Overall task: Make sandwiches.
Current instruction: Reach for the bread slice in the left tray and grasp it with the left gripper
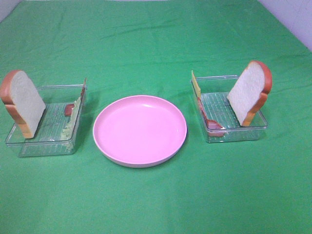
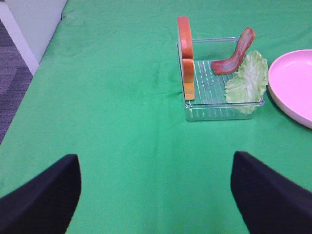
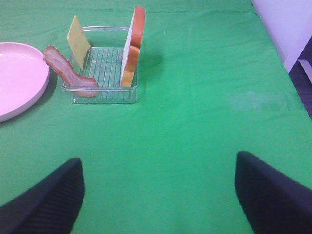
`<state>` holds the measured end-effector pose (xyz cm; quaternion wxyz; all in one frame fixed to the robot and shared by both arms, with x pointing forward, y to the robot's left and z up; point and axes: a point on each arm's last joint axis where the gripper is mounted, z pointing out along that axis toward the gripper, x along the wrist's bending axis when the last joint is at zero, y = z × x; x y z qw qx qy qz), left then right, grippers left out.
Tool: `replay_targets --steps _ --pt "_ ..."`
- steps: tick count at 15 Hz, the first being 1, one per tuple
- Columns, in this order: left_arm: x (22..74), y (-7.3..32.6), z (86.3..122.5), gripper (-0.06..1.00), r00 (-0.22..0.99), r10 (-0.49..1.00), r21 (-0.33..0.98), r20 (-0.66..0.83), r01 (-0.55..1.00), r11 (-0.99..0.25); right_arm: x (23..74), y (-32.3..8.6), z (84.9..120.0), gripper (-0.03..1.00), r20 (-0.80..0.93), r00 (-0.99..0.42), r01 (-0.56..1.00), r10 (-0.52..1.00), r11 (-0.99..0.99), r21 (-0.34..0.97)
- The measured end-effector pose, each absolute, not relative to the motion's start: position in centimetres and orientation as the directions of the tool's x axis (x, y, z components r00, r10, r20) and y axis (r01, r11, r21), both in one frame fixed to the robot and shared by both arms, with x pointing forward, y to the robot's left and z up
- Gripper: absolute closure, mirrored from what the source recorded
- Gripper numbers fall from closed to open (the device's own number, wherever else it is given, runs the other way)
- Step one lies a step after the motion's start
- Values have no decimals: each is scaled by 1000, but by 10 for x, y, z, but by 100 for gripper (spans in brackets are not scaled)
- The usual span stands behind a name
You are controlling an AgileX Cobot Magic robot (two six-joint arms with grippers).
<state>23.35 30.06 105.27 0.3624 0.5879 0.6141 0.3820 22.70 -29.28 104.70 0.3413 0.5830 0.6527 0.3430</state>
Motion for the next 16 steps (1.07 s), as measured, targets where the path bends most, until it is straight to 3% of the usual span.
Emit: replay_targets --steps 7,10,12,16 --pt "234 301 1053 15 -47 999 896 3 444 18 227 -293 1047 17 -46 -87 527 995 85 846" --pt "236 301 1070 15 -48 999 927 3 374 15 227 -293 1047 17 -46 -87 527 995 85 846" --pt "269 303 1101 15 -55 998 947 -15 321 32 227 -293 1047 17 -46 -87 527 995 85 846" --pt "332 306 1131 15 -58 998 892 -18 450 43 227 -293 1047 17 -46 -87 527 995 85 846"
